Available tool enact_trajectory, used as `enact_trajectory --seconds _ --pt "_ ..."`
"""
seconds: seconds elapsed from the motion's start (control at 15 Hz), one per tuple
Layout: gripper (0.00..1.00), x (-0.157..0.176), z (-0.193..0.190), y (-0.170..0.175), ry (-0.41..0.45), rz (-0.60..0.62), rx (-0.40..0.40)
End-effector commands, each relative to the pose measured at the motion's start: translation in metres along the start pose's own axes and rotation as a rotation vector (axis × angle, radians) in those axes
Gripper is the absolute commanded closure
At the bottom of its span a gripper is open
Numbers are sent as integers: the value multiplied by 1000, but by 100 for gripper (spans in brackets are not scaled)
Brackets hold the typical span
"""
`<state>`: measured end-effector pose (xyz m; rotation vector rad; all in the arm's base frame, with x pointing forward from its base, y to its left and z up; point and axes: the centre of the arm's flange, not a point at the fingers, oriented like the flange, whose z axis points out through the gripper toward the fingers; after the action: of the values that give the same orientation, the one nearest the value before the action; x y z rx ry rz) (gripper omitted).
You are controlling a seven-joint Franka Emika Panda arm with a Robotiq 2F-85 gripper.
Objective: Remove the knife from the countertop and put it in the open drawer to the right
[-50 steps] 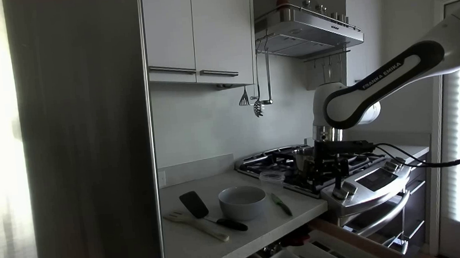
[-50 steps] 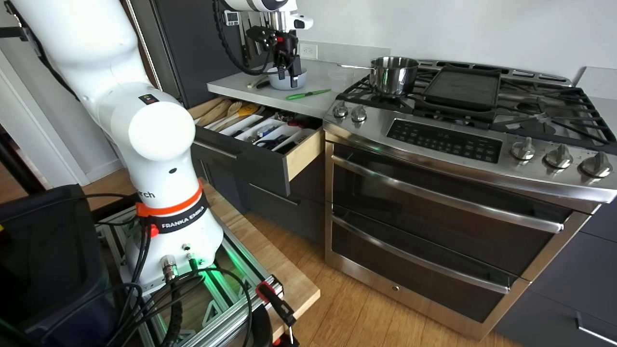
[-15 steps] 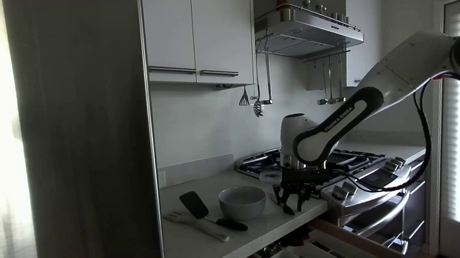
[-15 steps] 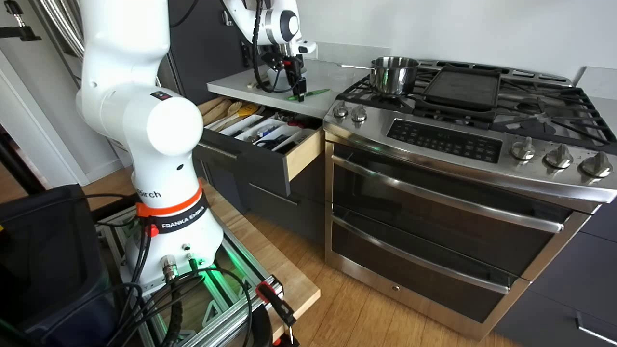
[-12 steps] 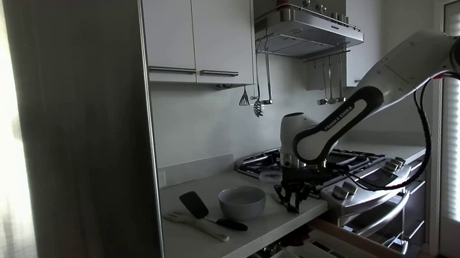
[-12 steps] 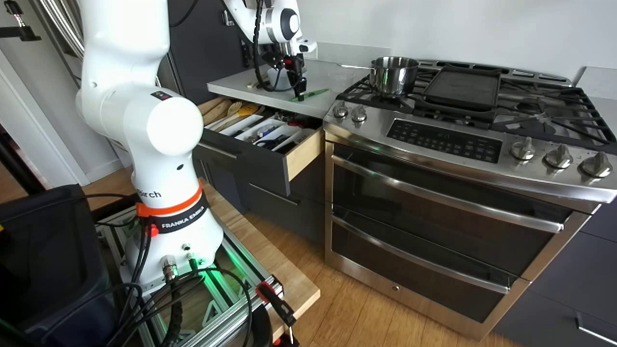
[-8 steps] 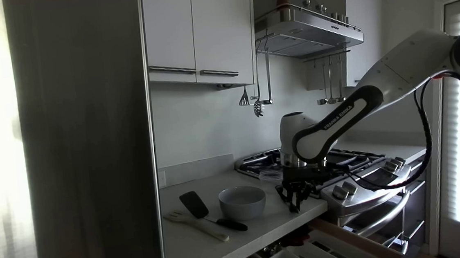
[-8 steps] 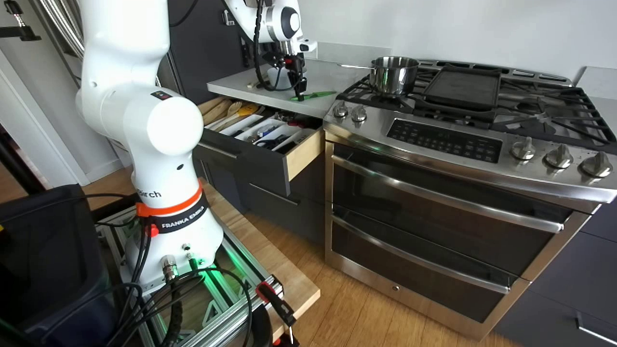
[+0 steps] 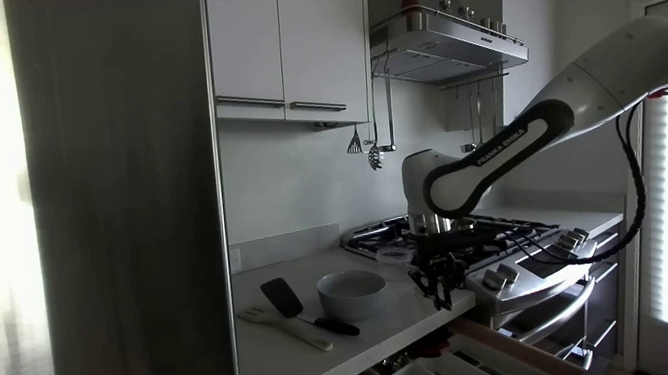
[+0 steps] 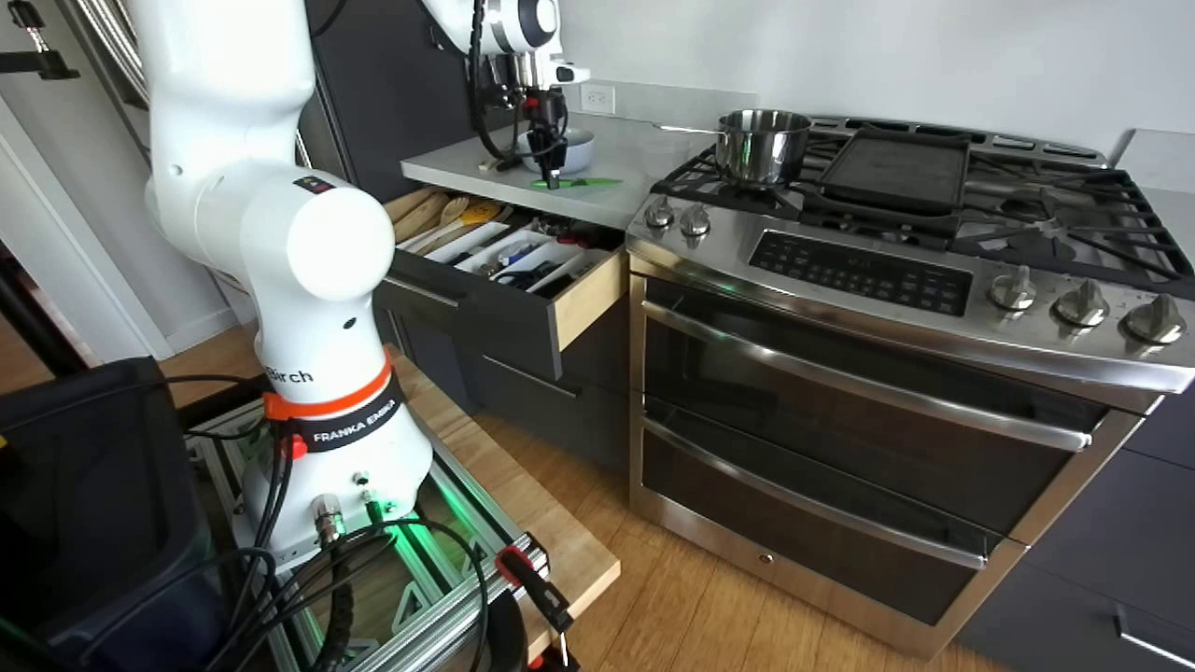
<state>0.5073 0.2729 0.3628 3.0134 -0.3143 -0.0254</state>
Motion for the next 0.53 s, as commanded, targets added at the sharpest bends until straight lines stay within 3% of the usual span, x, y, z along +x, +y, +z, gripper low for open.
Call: enact_trajectory --seconds 0.0,0.47 --pt "94 -60 -25 9 -32 -70 -42" --pt "94 -115 -35 50 5 -45 -183"
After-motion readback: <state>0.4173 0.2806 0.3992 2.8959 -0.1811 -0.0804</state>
